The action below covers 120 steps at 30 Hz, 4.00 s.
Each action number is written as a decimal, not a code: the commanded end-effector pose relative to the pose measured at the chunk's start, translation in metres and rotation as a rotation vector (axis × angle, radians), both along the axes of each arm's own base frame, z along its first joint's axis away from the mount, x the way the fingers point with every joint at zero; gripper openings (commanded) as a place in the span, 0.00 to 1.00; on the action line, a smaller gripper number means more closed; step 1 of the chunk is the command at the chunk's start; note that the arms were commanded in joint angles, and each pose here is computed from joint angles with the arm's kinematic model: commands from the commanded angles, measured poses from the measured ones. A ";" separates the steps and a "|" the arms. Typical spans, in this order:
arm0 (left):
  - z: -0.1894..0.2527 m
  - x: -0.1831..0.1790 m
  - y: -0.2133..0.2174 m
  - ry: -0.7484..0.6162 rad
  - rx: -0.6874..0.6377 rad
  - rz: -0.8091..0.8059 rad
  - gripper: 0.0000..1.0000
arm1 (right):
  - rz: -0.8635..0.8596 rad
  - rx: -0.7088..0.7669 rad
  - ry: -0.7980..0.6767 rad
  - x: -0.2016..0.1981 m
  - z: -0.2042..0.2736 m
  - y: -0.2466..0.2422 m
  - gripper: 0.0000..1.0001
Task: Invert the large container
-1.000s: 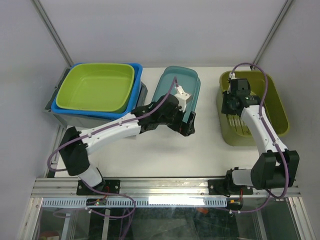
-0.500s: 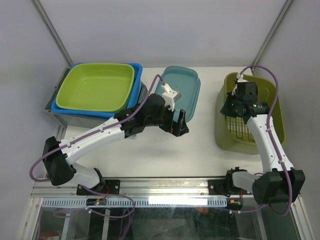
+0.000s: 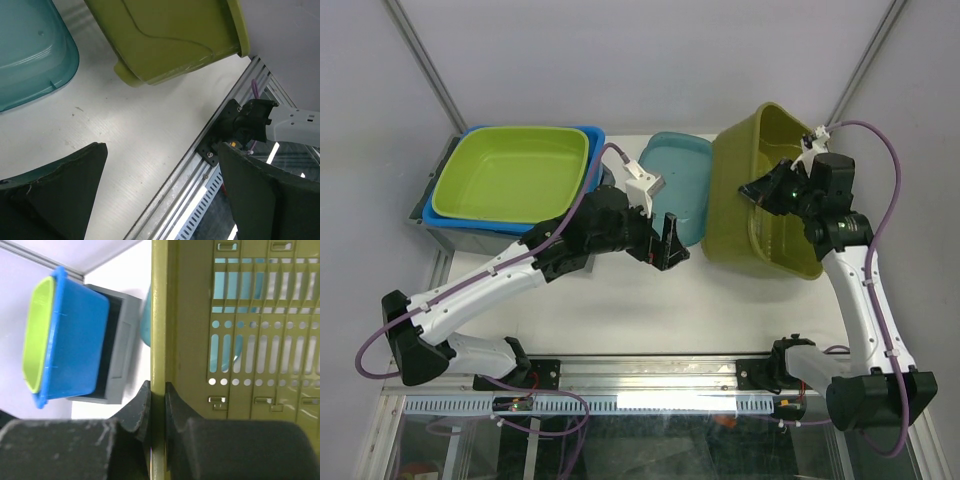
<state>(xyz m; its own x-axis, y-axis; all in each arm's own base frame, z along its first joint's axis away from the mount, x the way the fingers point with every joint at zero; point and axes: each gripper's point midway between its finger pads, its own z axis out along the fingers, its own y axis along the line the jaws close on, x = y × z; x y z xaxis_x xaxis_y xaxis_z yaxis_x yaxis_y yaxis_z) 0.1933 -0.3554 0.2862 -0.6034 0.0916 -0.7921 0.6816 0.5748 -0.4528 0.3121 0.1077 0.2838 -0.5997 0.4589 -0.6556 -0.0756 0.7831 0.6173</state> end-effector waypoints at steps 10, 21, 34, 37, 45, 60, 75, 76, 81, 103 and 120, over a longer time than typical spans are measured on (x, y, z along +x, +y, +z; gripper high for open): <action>0.032 0.000 0.017 -0.051 -0.063 0.063 0.99 | 0.063 0.302 -0.171 -0.017 0.067 0.011 0.00; 0.022 -0.001 0.012 -0.019 -0.052 0.053 0.99 | 0.145 0.774 -0.223 -0.018 0.088 0.010 0.00; -0.013 0.020 0.004 0.016 0.020 0.081 0.99 | 0.145 0.880 -0.142 -0.028 0.037 -0.020 0.00; 0.000 0.019 0.004 -0.018 -0.044 0.022 0.99 | 0.162 0.862 -0.131 -0.033 0.033 -0.023 0.00; 0.013 0.007 -0.025 -0.048 -0.135 -0.170 0.96 | 0.171 0.871 -0.074 -0.036 0.016 -0.036 0.00; 0.004 0.008 -0.068 0.042 -0.200 -0.293 0.44 | 0.149 0.907 -0.062 -0.037 0.001 -0.046 0.00; 0.018 0.019 -0.092 0.019 -0.228 -0.276 0.00 | -0.154 0.592 0.098 -0.017 -0.043 -0.079 0.57; 0.018 0.019 -0.095 0.017 -0.227 -0.279 0.00 | -0.229 0.463 0.103 -0.015 -0.048 -0.093 0.67; 0.017 0.020 -0.114 0.012 -0.209 -0.317 0.00 | -0.418 0.235 0.197 -0.021 -0.064 -0.129 0.72; 0.055 0.005 -0.182 -0.034 -0.282 -0.454 0.00 | -0.878 -0.144 0.276 -0.069 -0.103 -0.208 0.75; 0.024 0.017 -0.213 0.018 -0.290 -0.450 0.63 | -1.001 -0.103 0.135 -0.095 0.000 -0.204 0.80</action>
